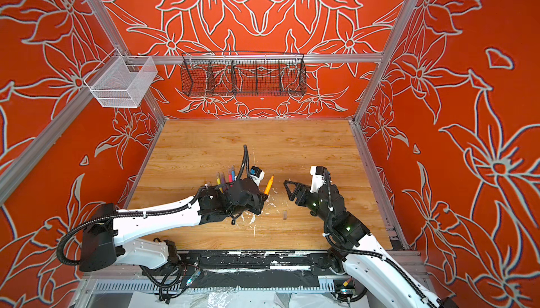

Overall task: Insert the pens into the pen caps
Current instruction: 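Lift the orange marker upright toward the right gripper while it moves in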

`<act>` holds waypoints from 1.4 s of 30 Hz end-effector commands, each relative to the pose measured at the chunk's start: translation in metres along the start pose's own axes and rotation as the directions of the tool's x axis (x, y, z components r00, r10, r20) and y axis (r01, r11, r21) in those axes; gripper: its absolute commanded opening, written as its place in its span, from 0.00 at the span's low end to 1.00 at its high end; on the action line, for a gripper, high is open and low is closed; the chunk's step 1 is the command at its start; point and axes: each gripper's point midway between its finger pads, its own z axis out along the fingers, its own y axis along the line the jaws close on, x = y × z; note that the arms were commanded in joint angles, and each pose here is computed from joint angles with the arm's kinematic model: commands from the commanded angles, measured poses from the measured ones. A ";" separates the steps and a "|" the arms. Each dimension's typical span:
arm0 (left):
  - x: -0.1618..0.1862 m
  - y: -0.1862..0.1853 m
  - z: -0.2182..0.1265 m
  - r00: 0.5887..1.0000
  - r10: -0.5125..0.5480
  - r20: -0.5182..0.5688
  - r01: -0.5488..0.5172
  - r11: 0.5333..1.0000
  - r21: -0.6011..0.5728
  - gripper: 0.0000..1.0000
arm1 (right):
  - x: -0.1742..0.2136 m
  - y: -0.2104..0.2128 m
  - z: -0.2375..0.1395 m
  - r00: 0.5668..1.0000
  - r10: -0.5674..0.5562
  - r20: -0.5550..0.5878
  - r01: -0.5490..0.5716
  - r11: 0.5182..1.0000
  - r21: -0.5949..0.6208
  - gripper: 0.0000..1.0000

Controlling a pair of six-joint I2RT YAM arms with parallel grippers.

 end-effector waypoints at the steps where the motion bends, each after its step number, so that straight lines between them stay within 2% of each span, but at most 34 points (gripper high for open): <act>1: -0.014 -0.021 -0.010 0.999 0.035 0.015 -0.036 0.995 0.088 0.00 | -0.010 0.036 -0.004 0.999 0.025 0.020 -0.023 0.992 -0.123 0.78; 4: -0.020 -0.031 -0.018 0.999 0.046 0.012 -0.047 0.991 0.127 0.00 | -0.012 0.052 0.002 1.000 0.020 0.002 -0.019 0.989 -0.145 0.77; 9: -0.022 -0.041 -0.031 0.998 0.053 0.018 -0.056 0.979 0.197 0.00 | -0.014 0.055 0.021 1.000 0.023 -0.014 -0.024 0.995 -0.097 0.69; 11: -0.020 -0.039 -0.033 0.998 0.054 0.017 -0.056 0.980 0.190 0.00 | -0.013 0.057 0.026 0.999 0.024 -0.022 -0.026 0.996 -0.088 0.59; 14: -0.020 -0.032 -0.031 0.998 0.058 0.026 -0.061 0.985 0.160 0.00 | -0.013 0.056 0.026 0.999 0.030 -0.016 -0.031 0.996 -0.081 0.36; 16: -0.021 -0.031 -0.029 0.998 0.062 0.027 -0.066 0.986 0.150 0.00 | -0.014 0.054 0.025 0.999 0.032 -0.005 -0.032 0.997 -0.071 0.30; 20: -0.022 -0.037 -0.025 0.997 0.081 0.019 -0.082 0.983 0.162 0.00 | -0.010 0.055 0.025 0.998 0.053 -0.022 -0.055 0.995 -0.087 0.09; 22: -0.025 -0.035 -0.023 0.997 0.077 0.028 -0.081 0.985 0.150 0.00 | -0.009 0.057 0.024 0.997 0.075 -0.027 -0.078 0.993 -0.094 0.02; 24: -0.027 -0.035 -0.023 0.996 0.079 0.037 -0.084 0.985 0.150 0.03 | -0.007 0.058 0.023 0.995 0.097 -0.025 -0.100 0.990 -0.103 0.00; 29: -0.028 -0.033 -0.022 0.993 0.098 0.072 -0.109 0.982 0.153 0.27 | -0.002 0.056 0.023 0.993 0.118 -0.020 -0.120 0.986 -0.115 0.00; 38: -0.028 -0.029 -0.013 0.991 0.098 0.088 -0.110 0.982 0.154 0.26 | -0.006 0.058 0.008 0.987 0.156 0.025 -0.150 0.975 -0.162 0.00; 42: -0.026 -0.039 -0.012 0.990 0.108 0.091 -0.125 0.969 0.213 0.27 | -0.004 0.061 0.010 0.985 0.172 0.015 -0.166 0.969 -0.183 0.00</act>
